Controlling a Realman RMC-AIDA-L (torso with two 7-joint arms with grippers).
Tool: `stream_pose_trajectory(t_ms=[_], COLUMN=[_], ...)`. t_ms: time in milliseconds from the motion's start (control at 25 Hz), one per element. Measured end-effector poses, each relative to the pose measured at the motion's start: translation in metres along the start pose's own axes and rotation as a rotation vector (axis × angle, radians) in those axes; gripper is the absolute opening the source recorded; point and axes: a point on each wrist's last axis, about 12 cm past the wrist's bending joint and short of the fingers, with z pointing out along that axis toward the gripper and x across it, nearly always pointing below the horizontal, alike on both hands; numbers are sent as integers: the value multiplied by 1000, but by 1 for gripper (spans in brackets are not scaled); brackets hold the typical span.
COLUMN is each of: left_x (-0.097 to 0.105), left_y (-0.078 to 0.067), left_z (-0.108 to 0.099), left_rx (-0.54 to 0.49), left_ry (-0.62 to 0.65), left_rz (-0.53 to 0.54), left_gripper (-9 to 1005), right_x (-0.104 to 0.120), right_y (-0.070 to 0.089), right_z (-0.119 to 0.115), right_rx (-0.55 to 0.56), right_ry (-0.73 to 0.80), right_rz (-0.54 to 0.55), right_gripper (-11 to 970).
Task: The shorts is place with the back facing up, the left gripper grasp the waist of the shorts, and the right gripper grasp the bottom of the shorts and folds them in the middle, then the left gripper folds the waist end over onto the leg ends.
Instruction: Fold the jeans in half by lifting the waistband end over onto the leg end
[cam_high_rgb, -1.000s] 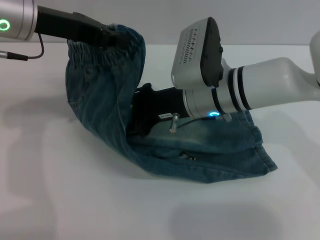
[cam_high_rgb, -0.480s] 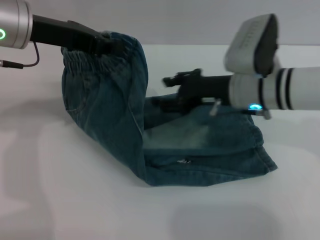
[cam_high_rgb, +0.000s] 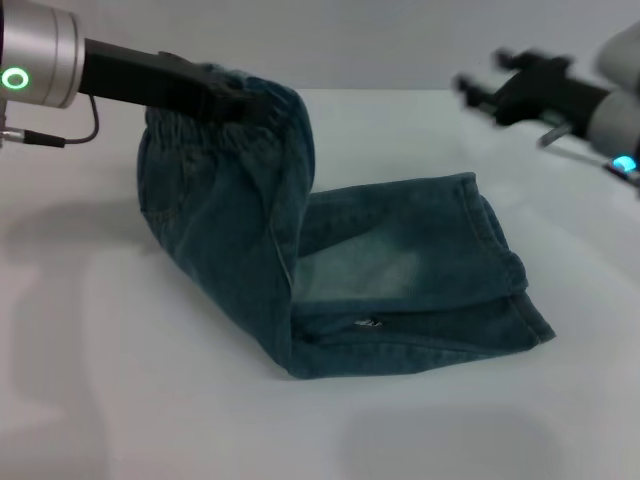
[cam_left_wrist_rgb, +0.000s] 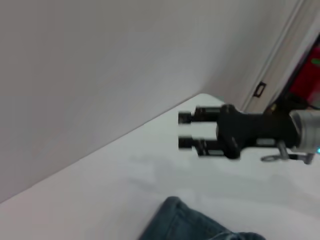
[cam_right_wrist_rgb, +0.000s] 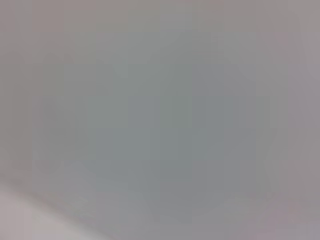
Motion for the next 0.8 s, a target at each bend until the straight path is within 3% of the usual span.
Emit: stream_pose_trajectory(t_ms=[200, 600, 800], left_x=[-6, -29, -33], left_y=[-6, -23, -32], left_z=[-1, -9, 1], left_rx=[35, 98, 142], left_ry=[-25, -96, -70], left_rz=[18, 98, 127], left_gripper=[43, 43, 42], right_x=[0, 13, 15], right_y=[-17, -19, -27], right_z=[-8, -12, -17], right_rx=[72, 91, 125], right_ry=[-38, -3, -11], right_rz=[24, 29, 55], right_gripper=[616, 617, 617])
